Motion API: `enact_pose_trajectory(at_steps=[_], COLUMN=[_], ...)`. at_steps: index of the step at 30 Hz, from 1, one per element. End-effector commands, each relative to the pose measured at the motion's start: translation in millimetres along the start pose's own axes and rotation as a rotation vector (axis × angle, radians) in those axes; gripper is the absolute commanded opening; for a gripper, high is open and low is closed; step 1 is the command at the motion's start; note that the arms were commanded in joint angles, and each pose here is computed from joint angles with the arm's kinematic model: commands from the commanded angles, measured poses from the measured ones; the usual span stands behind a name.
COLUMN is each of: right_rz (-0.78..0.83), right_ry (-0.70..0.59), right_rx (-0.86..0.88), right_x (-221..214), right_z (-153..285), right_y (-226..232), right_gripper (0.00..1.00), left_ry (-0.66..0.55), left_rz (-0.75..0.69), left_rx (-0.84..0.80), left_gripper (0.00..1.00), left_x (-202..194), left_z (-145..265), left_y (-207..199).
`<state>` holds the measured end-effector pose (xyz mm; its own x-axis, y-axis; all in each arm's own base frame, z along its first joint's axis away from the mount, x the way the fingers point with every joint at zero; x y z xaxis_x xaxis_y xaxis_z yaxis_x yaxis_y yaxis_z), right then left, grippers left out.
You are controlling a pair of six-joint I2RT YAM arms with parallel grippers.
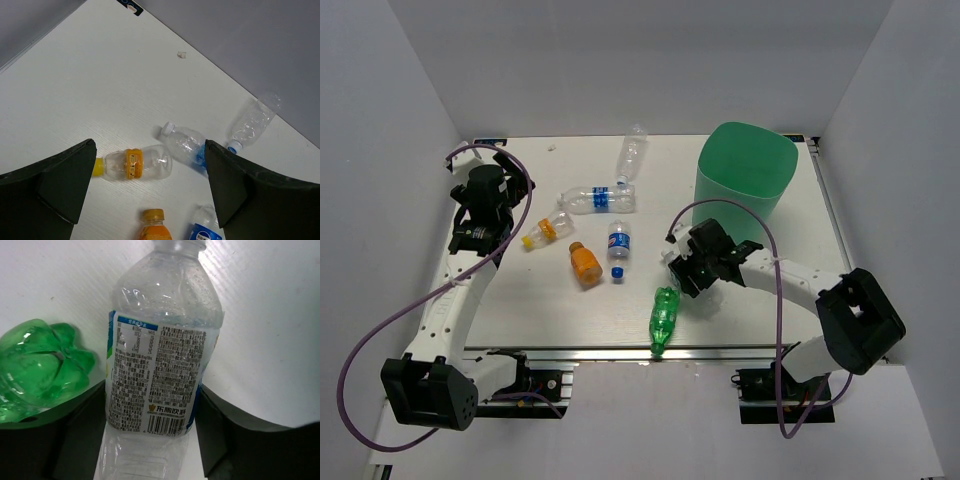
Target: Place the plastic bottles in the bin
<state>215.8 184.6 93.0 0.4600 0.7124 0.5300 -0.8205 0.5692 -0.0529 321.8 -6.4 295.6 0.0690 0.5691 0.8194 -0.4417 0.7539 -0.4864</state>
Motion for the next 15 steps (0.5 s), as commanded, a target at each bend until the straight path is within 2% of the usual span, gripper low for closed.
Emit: enact_pose_trajectory(at_steps=[1,7,11,12,15], right_rz=[0.026,0.031,0.074,0.095,0.125], right_ry=[-0.035,-0.211,-0.404,-0.480,-0.601], right_rx=[-0.008,-0.066,-0.058,-0.019,0.024], right_x=[8,54,102,123,155], right_z=[-2,37,85,105,145], right_y=[-7,-16,-17,-13,-8], right_gripper=[0.62,0.42,0.40,0.40,0.40], left_ry=[-0.010,-0.007,-0.003,-0.005,0.007], left_rz=[-0.013,-0.018,-0.023,-0.020,-0.016], left_rx=[0.014,0.010,0.013,0.010,-0.002], left_gripper=[0.98,0.98,0.98,0.98,0.98], left_x=[1,-2,-3,-3,-5], left_z=[-1,-2,-3,-2,-2], left_y=[2,3,4,3,3])
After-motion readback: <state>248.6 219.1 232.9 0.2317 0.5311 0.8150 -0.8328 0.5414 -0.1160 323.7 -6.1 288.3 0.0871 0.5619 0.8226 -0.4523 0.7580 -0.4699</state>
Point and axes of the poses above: each gripper's point midway between its finger pads, its own z axis back along the fingers, its own y axis along the line the jaws close on, x = y × z, the point moved 6 cm from there along z, back along the fingers, and after that the axes turned 7 degrees about z, right-handed, at the moved point
